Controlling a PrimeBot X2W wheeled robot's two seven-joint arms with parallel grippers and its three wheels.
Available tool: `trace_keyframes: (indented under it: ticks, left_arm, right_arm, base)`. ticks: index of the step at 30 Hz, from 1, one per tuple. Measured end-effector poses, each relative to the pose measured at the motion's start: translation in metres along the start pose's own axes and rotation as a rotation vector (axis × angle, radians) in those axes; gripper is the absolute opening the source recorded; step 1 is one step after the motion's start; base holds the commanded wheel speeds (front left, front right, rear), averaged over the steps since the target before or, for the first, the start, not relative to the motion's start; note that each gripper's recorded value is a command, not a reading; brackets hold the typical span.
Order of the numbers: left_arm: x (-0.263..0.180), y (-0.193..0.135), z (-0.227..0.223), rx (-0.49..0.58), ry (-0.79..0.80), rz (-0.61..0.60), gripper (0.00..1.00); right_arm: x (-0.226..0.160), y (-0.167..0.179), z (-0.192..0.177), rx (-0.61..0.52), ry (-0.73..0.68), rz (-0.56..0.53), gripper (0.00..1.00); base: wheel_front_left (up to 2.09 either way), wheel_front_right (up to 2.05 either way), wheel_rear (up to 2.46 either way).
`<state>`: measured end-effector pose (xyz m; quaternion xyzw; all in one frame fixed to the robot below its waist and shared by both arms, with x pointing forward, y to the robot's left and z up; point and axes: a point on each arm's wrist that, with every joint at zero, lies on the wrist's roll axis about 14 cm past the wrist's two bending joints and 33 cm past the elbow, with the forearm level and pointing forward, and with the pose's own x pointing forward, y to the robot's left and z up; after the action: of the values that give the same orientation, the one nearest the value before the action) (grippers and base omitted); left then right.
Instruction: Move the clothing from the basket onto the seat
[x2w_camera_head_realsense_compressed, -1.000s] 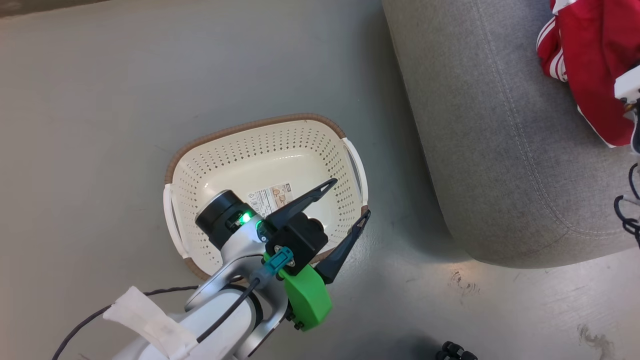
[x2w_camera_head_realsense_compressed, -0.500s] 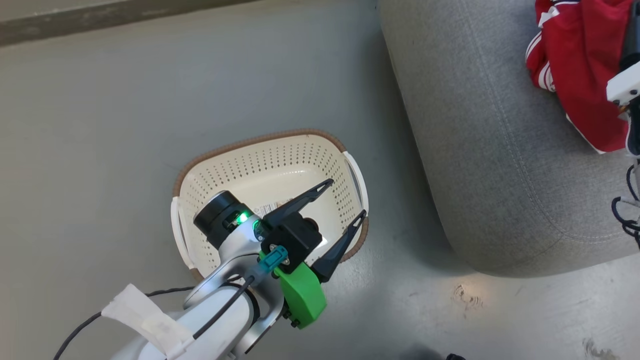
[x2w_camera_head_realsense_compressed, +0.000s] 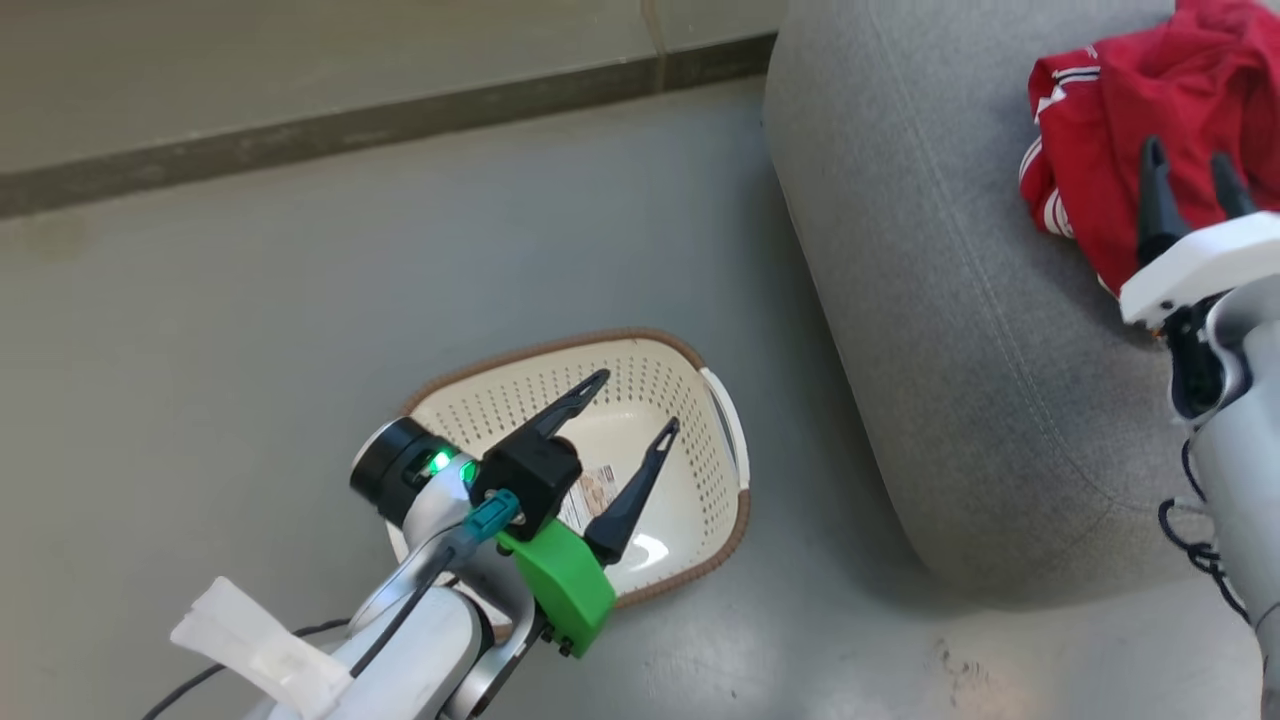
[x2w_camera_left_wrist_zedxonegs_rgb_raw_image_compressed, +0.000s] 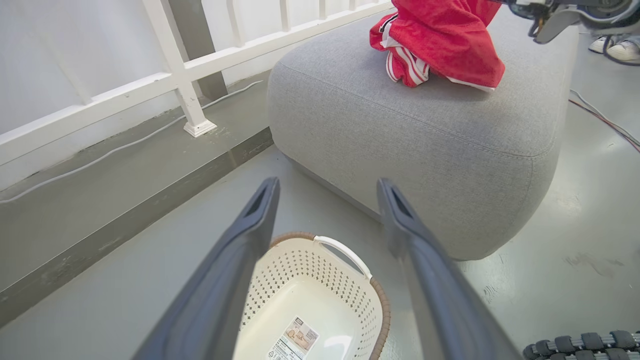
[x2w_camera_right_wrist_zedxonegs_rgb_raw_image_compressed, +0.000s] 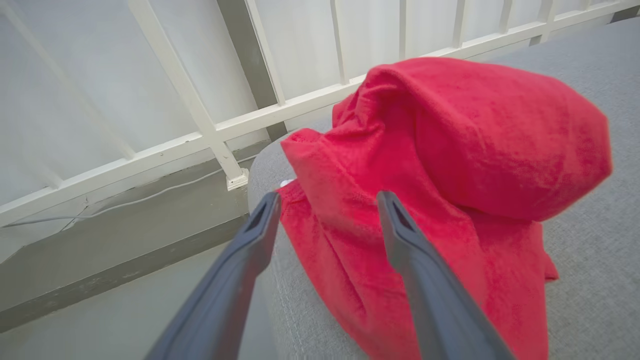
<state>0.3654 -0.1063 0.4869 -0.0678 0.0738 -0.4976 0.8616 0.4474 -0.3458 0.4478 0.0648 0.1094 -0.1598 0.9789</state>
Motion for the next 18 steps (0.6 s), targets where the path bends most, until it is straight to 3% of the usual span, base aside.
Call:
trace_keyframes:
  ticks: [9, 18]
  left_arm:
    - [-0.022, 0.009, 0.013, -0.014, -0.033, 0.13, 1.0]
    - [-0.066, 0.038, 0.02, -0.061, -0.075, 0.345, 1.0]
  right_arm:
    - [-0.025, 0.044, 0.003, -0.011, -0.044, 0.14, 1.0]
    - [-0.056, 0.1, 0.014, 0.005, -0.119, 0.295, 1.0]
  base:
    - [0.0, 0.0, 0.0]
    - [0.0, 0.0, 0.0]
